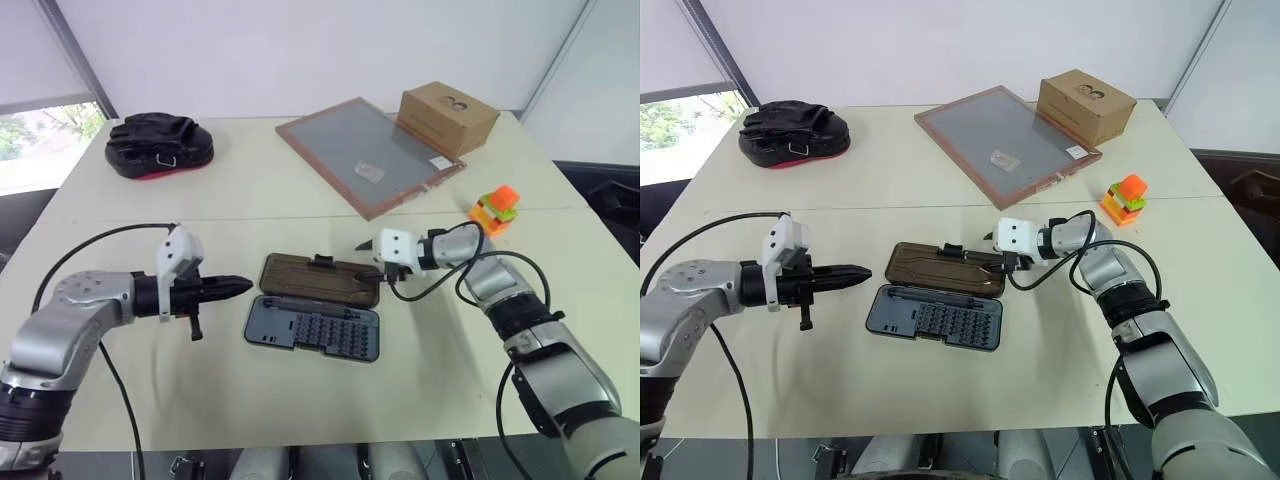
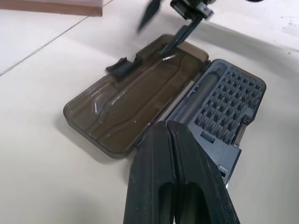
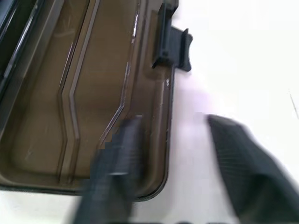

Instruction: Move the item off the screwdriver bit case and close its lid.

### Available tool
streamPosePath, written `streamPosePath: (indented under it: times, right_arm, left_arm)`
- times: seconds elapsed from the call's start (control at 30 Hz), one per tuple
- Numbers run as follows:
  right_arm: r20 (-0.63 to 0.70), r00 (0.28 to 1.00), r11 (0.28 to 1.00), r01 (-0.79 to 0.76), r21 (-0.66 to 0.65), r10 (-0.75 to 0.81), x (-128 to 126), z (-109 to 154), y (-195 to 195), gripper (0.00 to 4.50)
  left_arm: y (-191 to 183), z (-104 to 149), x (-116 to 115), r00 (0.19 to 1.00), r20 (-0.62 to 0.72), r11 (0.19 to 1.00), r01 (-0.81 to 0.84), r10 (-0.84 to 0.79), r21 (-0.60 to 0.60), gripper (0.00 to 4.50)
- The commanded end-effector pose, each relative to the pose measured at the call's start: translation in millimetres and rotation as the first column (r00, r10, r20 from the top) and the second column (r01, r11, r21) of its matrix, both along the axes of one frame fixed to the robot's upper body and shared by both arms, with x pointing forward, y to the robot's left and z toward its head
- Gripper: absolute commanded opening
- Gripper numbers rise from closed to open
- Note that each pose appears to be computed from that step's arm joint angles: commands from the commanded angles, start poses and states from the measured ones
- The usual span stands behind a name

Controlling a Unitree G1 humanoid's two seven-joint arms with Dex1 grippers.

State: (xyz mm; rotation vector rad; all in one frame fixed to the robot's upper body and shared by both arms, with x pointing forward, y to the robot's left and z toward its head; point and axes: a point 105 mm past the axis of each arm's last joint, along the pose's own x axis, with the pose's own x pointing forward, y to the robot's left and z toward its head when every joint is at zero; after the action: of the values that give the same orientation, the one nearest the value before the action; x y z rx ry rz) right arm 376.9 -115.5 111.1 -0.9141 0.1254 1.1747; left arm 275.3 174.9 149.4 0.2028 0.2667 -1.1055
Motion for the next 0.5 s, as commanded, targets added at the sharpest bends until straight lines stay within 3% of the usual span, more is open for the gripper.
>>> streamPosePath:
  times: [0.03,0.13,0.27,0.5]
  right_arm:
    - [-0.048,0.998,0.999,0.049,0.016,-0.049,-4.5,-0.9,-5.8,3.91]
    - [-0.158,0.987,0.989,0.058,0.137,-0.036,-20.4,18.9,-2.8,3.91]
    - [-0.242,0.97,0.961,0.067,0.27,0.001,-43.9,46.5,-1.4,3.91]
    - [-0.258,0.963,0.93,0.158,0.331,-0.071,-43.3,56.6,-3.5,3.91]
  left_arm:
    - [-2.5,19.0,-1.1,1.0,0.023,0.996,0.003,-0.001,-0.086,0.0]
    - [-3.5,19.4,-6.5,1.0,-0.017,0.992,0.01,-0.012,-0.124,0.0]
    - [-9.4,5.3,-21.5,0.996,-0.063,0.994,0.062,-0.068,-0.086,0.0]
    - [-17.0,-34.9,-34.8,0.987,-0.089,0.989,0.139,-0.134,0.044,0.0]
